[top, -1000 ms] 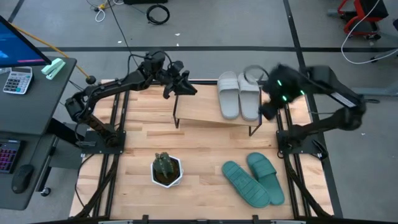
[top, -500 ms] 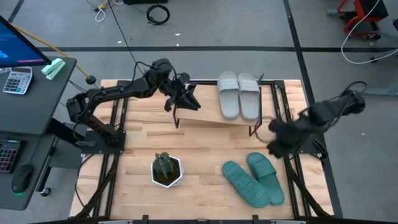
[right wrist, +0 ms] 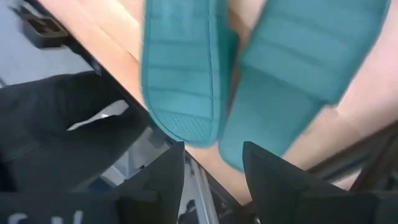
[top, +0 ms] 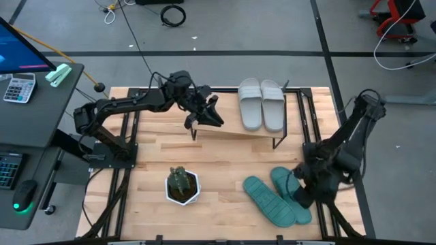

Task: Pick and place slides into the shelf
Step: Put the left green slide on the shelf

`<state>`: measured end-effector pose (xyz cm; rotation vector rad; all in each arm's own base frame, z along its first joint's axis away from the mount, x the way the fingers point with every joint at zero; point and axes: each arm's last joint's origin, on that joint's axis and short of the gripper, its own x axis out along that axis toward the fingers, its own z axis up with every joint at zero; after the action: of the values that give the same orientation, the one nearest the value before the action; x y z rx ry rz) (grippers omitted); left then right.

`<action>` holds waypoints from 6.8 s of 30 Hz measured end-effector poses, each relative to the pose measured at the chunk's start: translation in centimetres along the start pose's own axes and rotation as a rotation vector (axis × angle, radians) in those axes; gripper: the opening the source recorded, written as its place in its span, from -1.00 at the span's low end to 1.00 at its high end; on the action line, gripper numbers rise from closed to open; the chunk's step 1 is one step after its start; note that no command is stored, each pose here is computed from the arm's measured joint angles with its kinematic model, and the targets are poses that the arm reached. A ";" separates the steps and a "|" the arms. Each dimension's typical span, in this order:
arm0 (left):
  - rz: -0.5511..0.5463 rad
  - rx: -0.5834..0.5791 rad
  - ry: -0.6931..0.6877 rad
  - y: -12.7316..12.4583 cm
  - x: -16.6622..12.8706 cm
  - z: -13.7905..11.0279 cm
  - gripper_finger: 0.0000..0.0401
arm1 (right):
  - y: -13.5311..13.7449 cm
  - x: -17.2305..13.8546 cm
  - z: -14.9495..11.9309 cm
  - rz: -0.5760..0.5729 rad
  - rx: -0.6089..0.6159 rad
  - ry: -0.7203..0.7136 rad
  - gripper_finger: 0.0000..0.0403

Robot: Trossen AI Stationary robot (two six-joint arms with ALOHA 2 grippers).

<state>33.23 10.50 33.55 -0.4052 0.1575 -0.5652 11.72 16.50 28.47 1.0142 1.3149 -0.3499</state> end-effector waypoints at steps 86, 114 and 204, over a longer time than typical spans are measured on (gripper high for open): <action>0.129 -0.098 -0.062 -1.2 2.2 -0.4 -0.59 | 1.2 15.1 -2.3 -0.063 0.184 -0.178 -0.26; 0.134 -0.090 -0.070 -1.2 2.2 -0.4 -0.61 | 1.2 3.3 -0.4 0.351 0.011 -0.359 -0.77; -0.002 0.238 -0.354 -3.1 1.2 3.1 -0.46 | 2.9 -13.6 10.4 0.539 -0.090 -0.968 -0.84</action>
<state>33.49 8.53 37.64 -0.2677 -0.2478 -0.4988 16.64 5.72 41.23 0.8948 0.1703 -0.2983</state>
